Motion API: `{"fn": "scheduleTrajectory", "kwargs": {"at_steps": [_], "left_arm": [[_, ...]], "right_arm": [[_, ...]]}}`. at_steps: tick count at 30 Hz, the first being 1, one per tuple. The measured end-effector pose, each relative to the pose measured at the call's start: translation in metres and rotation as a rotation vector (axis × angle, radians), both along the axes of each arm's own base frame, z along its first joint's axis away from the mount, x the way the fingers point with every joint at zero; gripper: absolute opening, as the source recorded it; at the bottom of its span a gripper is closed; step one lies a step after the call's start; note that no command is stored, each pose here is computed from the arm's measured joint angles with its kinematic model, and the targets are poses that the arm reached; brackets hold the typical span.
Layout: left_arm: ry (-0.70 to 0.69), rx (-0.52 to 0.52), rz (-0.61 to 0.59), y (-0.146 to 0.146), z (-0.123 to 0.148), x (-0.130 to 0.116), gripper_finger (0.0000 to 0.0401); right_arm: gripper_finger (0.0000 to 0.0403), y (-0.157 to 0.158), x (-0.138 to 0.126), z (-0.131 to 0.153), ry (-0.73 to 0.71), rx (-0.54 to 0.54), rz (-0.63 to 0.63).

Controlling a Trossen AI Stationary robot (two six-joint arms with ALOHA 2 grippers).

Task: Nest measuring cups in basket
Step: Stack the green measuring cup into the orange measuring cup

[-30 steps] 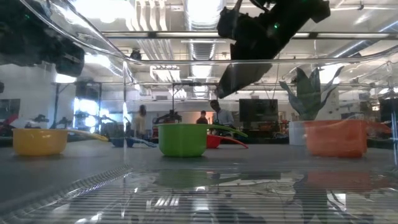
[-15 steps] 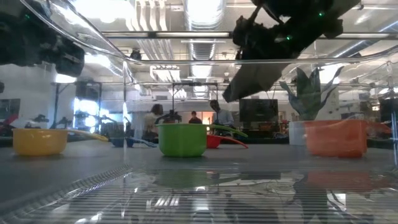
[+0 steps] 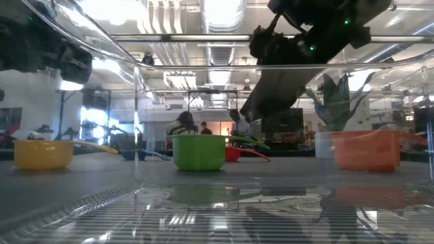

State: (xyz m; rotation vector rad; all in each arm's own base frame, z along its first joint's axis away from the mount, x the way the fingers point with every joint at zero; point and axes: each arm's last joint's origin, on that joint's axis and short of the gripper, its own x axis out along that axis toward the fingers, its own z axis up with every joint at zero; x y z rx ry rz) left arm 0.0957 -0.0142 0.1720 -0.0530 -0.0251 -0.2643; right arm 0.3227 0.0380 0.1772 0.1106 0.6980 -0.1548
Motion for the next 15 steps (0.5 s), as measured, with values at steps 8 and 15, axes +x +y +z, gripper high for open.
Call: {"fn": "scheduleTrajectory", "kwargs": {"at_steps": [8, 15], "left_arm": [[0.0, 0.0, 0.0, 0.0, 0.0, 0.0, 0.0], [0.001, 0.0, 0.001, 0.0, 0.0, 0.0, 0.0]], "right_arm": [[0.0351, 0.003, 0.021, -0.026, 0.089, -0.023, 0.02], [0.0343, 0.005, 0.032, -0.032, 0.106, -0.043, 0.039]]}}
